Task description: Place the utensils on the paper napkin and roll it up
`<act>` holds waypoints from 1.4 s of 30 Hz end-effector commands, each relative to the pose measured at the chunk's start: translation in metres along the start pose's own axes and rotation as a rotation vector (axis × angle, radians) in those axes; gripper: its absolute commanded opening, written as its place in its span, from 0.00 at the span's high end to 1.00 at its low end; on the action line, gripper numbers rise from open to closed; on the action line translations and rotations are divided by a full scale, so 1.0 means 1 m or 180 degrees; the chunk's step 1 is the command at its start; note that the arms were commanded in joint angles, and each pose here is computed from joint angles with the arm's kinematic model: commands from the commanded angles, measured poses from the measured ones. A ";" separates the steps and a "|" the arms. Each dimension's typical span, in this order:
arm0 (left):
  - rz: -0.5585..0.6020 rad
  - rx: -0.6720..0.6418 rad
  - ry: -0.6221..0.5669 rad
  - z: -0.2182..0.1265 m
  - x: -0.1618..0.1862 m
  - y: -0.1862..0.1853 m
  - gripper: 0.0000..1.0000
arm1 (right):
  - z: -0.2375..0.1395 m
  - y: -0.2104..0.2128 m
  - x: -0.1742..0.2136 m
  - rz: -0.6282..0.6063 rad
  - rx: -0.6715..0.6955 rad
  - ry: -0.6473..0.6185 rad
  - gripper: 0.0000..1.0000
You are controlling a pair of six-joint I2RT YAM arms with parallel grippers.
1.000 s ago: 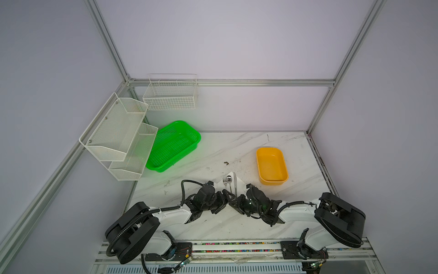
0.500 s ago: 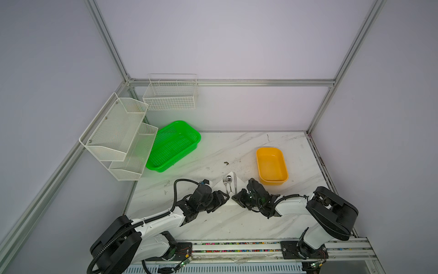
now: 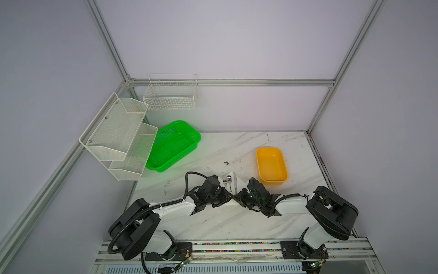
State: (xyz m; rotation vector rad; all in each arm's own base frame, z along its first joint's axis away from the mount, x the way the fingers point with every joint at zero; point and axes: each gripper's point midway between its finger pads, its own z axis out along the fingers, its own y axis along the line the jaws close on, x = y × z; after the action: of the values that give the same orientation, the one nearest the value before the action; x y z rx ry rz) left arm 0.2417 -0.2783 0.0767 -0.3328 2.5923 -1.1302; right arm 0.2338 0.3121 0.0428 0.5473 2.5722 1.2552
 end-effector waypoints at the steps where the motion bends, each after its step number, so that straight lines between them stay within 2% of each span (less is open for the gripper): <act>1: 0.0168 0.0157 -0.0095 -0.005 -0.018 -0.029 0.77 | -0.006 -0.005 0.000 0.0038 0.0072 -0.0006 0.85; 3: 0.0148 -0.0035 -0.0026 0.004 -0.016 -0.013 0.77 | -0.007 -0.005 0.000 0.0034 0.0068 -0.0007 0.85; 7: 0.0177 -0.0081 0.0055 0.009 -0.013 -0.007 0.77 | -0.009 -0.008 -0.001 0.0015 0.0149 -0.0026 0.85; 14: 0.0188 -0.0250 0.0089 0.013 -0.012 0.007 0.77 | -0.022 -0.021 -0.008 -0.0184 0.0648 -0.0101 0.85; 20: 0.0240 -0.0310 0.0110 0.012 -0.013 0.008 0.76 | -0.039 -0.031 -0.013 -0.0240 0.0871 -0.0220 0.85; 27: 0.0268 -0.0214 0.0174 0.015 -0.010 0.003 0.75 | -0.033 -0.038 -0.010 -0.0337 0.0990 -0.0106 0.87; 32: 0.0270 -0.0278 0.0192 0.015 -0.009 0.007 0.74 | -0.035 -0.054 -0.013 -0.0347 0.1258 -0.0144 0.89; 39: 0.0284 -0.0355 0.0185 0.014 -0.009 0.012 0.72 | -0.038 -0.072 -0.007 -0.0388 0.1454 -0.0047 0.89; 42: 0.0288 -0.0350 0.0192 0.015 -0.008 0.013 0.72 | -0.039 -0.067 -0.010 -0.0451 0.1451 -0.0068 0.89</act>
State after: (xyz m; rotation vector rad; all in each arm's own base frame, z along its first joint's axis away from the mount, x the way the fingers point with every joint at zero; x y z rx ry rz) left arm 0.2340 -0.2633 0.0337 -0.2570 2.7698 -0.9407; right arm 0.2184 0.2590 0.0253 0.4465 2.7756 0.7494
